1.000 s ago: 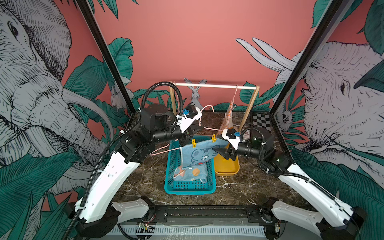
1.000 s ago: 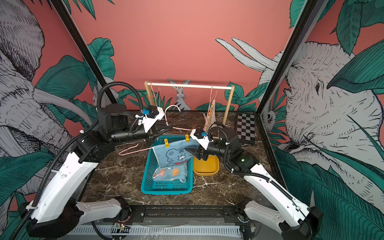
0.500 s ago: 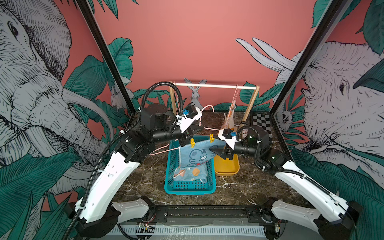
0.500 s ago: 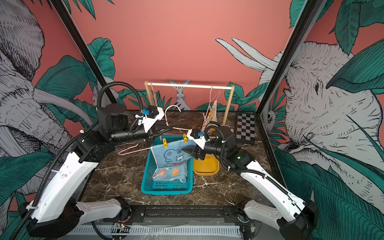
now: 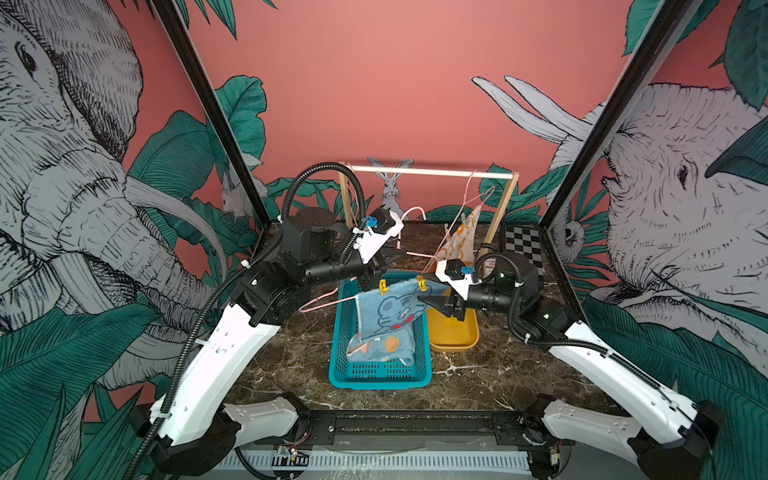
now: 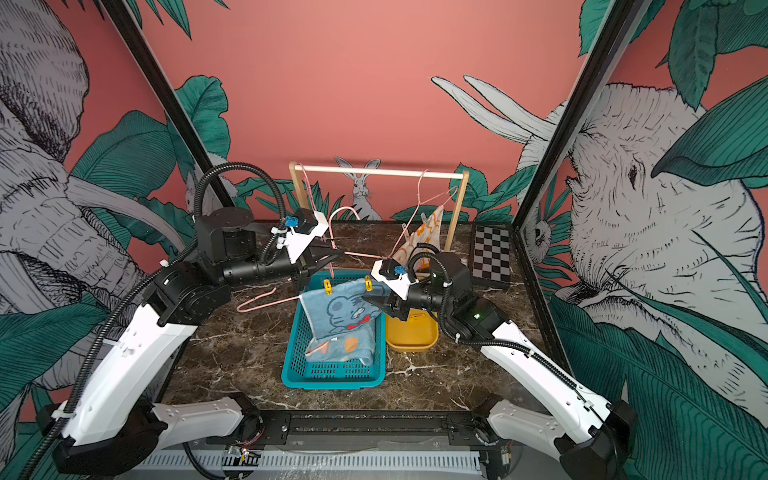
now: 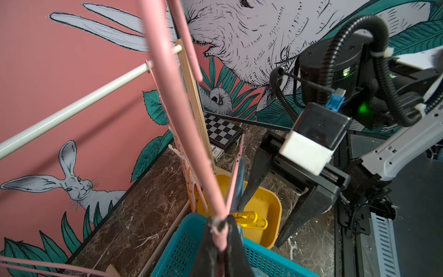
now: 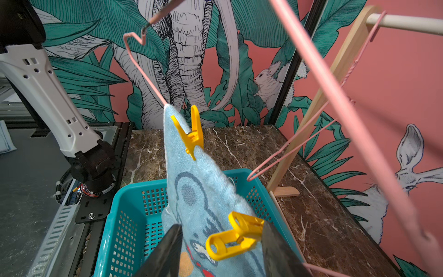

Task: Remove the clothespins securing towels to the hanger
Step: Remove the clothespin from the hanger.

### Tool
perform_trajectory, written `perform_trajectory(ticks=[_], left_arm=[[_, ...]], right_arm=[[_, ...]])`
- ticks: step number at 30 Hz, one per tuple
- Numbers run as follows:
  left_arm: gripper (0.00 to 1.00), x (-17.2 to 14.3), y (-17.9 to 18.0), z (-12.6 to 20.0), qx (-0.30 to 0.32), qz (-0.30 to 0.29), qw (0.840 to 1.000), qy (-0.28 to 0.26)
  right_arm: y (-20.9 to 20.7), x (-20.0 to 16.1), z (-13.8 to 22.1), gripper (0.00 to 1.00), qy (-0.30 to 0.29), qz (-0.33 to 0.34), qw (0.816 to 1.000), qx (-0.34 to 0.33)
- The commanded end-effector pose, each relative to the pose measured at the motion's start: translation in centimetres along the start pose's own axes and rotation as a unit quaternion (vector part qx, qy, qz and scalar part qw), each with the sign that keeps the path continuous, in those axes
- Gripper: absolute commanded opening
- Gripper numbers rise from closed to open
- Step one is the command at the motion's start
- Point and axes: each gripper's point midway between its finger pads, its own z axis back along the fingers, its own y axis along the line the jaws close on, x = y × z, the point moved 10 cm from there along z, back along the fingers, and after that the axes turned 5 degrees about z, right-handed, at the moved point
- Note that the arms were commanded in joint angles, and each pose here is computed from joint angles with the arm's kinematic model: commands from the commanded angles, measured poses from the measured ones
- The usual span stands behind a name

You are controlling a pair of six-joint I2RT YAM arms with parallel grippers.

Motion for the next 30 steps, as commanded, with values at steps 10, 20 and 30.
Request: perform_trajectory(ticks=[10, 20, 30], left_arm=[[0.00, 1.19, -0.94, 1.08, -0.045, -0.013, 0.998, -0.033], [0.00, 0.97, -0.90, 0.79, -0.050, -0.008, 0.998, -0.022], [0.00, 1.01, -0.93, 0.94, -0.049, -0.004, 0.999, -0.020]], right_arm=[[-0.41, 1.40, 0.16, 0.52, -0.011, 0.053, 0.998, -0.025], [-0.24, 2.13, 0.32, 0.45, -0.015, 0.072, 0.997, -0.007], [0.22, 2.14, 0.43, 0.35, -0.015, 0.077, 0.997, 0.018]])
